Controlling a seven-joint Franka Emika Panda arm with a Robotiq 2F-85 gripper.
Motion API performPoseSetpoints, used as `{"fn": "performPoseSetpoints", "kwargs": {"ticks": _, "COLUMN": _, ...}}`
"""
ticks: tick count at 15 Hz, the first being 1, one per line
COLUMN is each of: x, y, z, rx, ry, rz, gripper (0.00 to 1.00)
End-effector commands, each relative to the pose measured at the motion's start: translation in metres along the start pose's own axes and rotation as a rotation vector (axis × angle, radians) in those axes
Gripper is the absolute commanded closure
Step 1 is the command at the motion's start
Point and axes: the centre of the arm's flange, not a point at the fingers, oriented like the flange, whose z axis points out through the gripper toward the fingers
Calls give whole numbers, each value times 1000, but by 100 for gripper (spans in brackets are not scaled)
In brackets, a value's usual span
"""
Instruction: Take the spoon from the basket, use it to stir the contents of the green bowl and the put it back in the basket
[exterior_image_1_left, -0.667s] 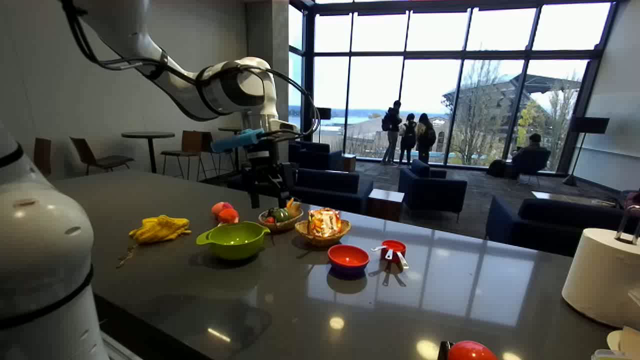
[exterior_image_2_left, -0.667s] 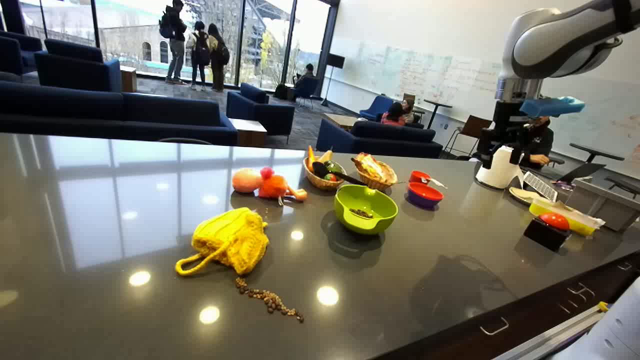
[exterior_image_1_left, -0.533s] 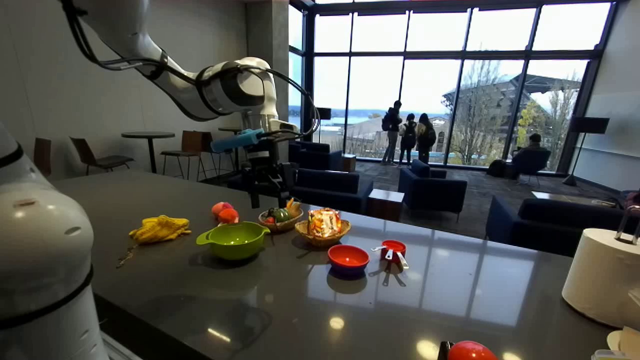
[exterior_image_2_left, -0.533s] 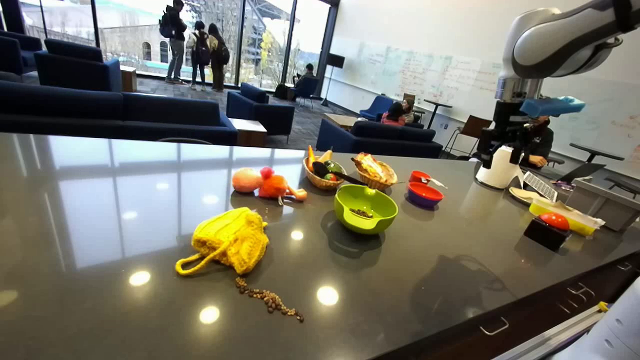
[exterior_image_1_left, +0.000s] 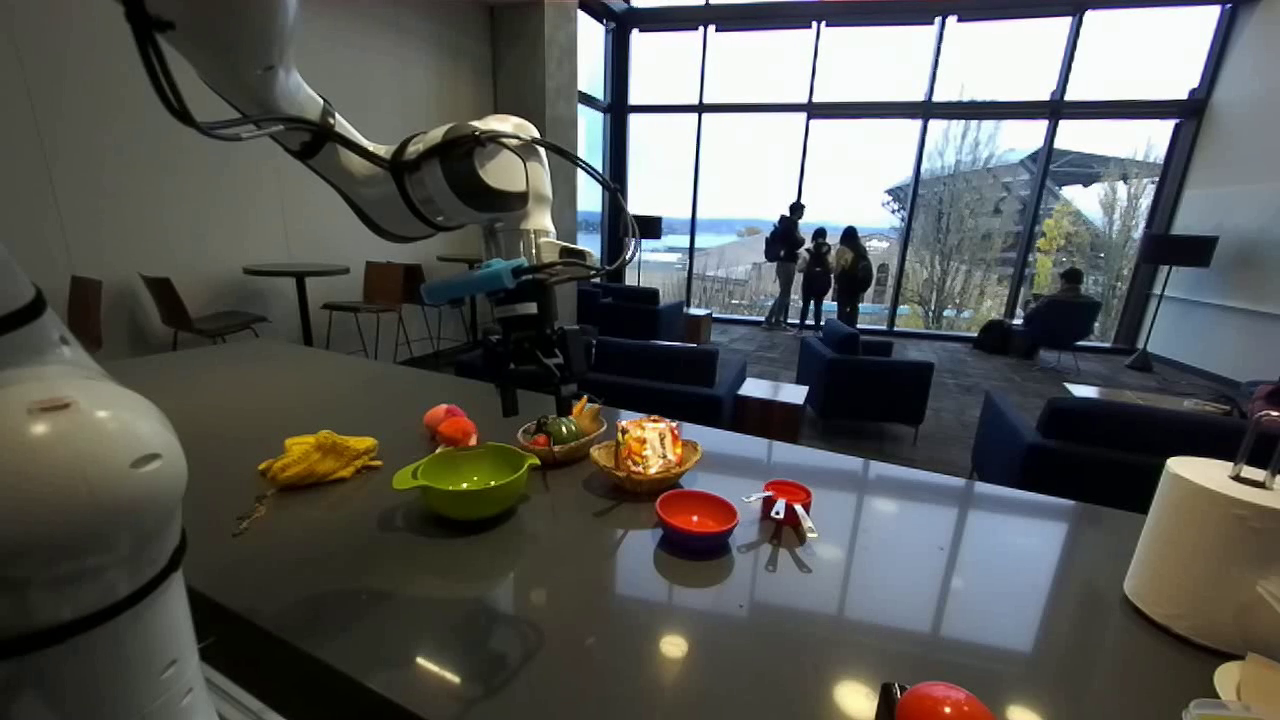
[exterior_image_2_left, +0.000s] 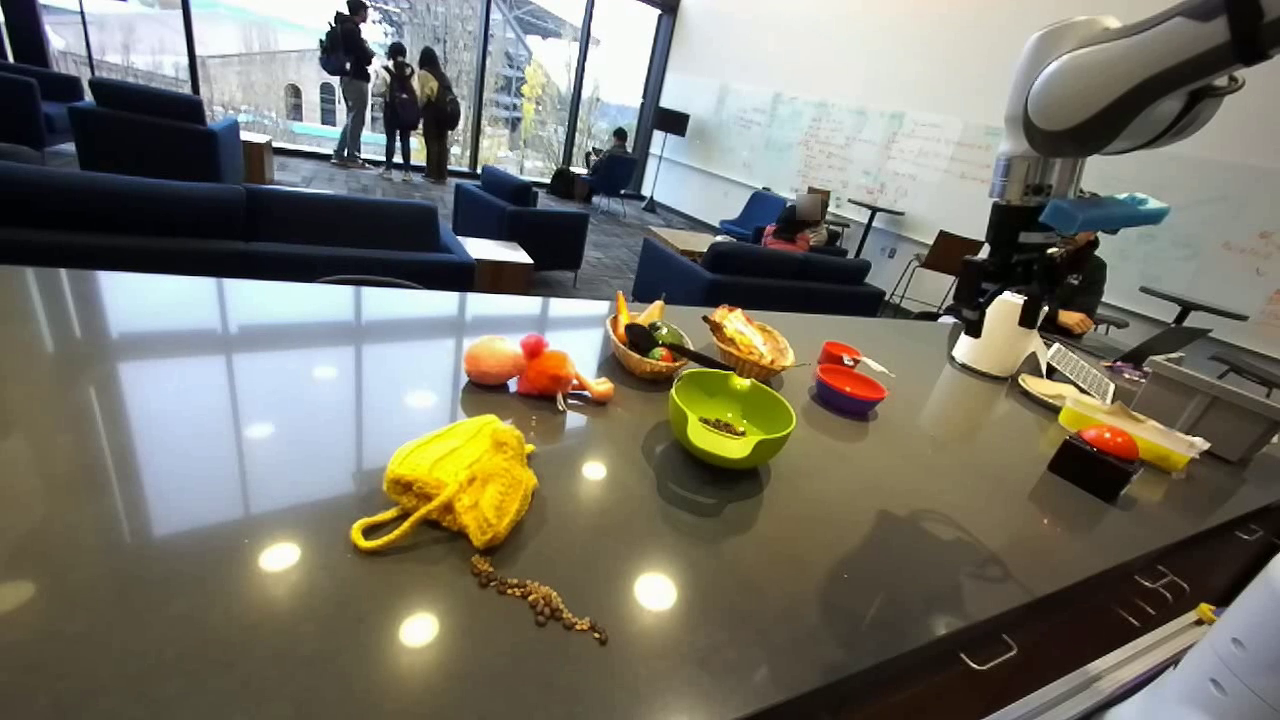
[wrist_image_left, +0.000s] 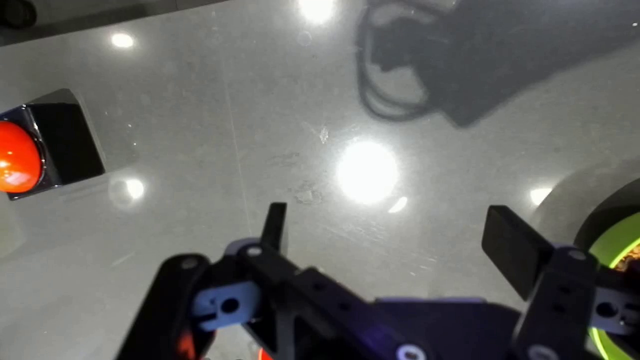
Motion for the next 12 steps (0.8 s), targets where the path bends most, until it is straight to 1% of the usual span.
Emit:
{"fn": "performPoseSetpoints", "kwargs": {"ticks": 1, "x": 5, "y": -13, "z": 7, "rx": 28, "ry": 1, "rz": 2, "gripper": 0}}
{"fn": "performPoseSetpoints", "kwargs": {"ticks": 5, "x": 26, "y": -45, "z": 11, "rx": 74, "ry": 29, "rz": 28, "gripper": 0}}
{"fn": "performPoseSetpoints", "kwargs": {"ticks": 8, "x": 49, "y": -79, "z": 19, "rx": 106, "ry": 93, "rz": 47, "gripper": 0}}
{"fn": "performPoseSetpoints", "kwargs": {"ticks": 9, "x": 58, "y": -91, "z": 22, "rx": 106, "ry": 123, "rz": 58, "gripper": 0}}
{"fn": "performPoseSetpoints", "kwargs": {"ticks": 12, "x": 86, "y": -126, "z": 31, "rx": 131, "ry": 206, "rz": 133, "gripper": 0}}
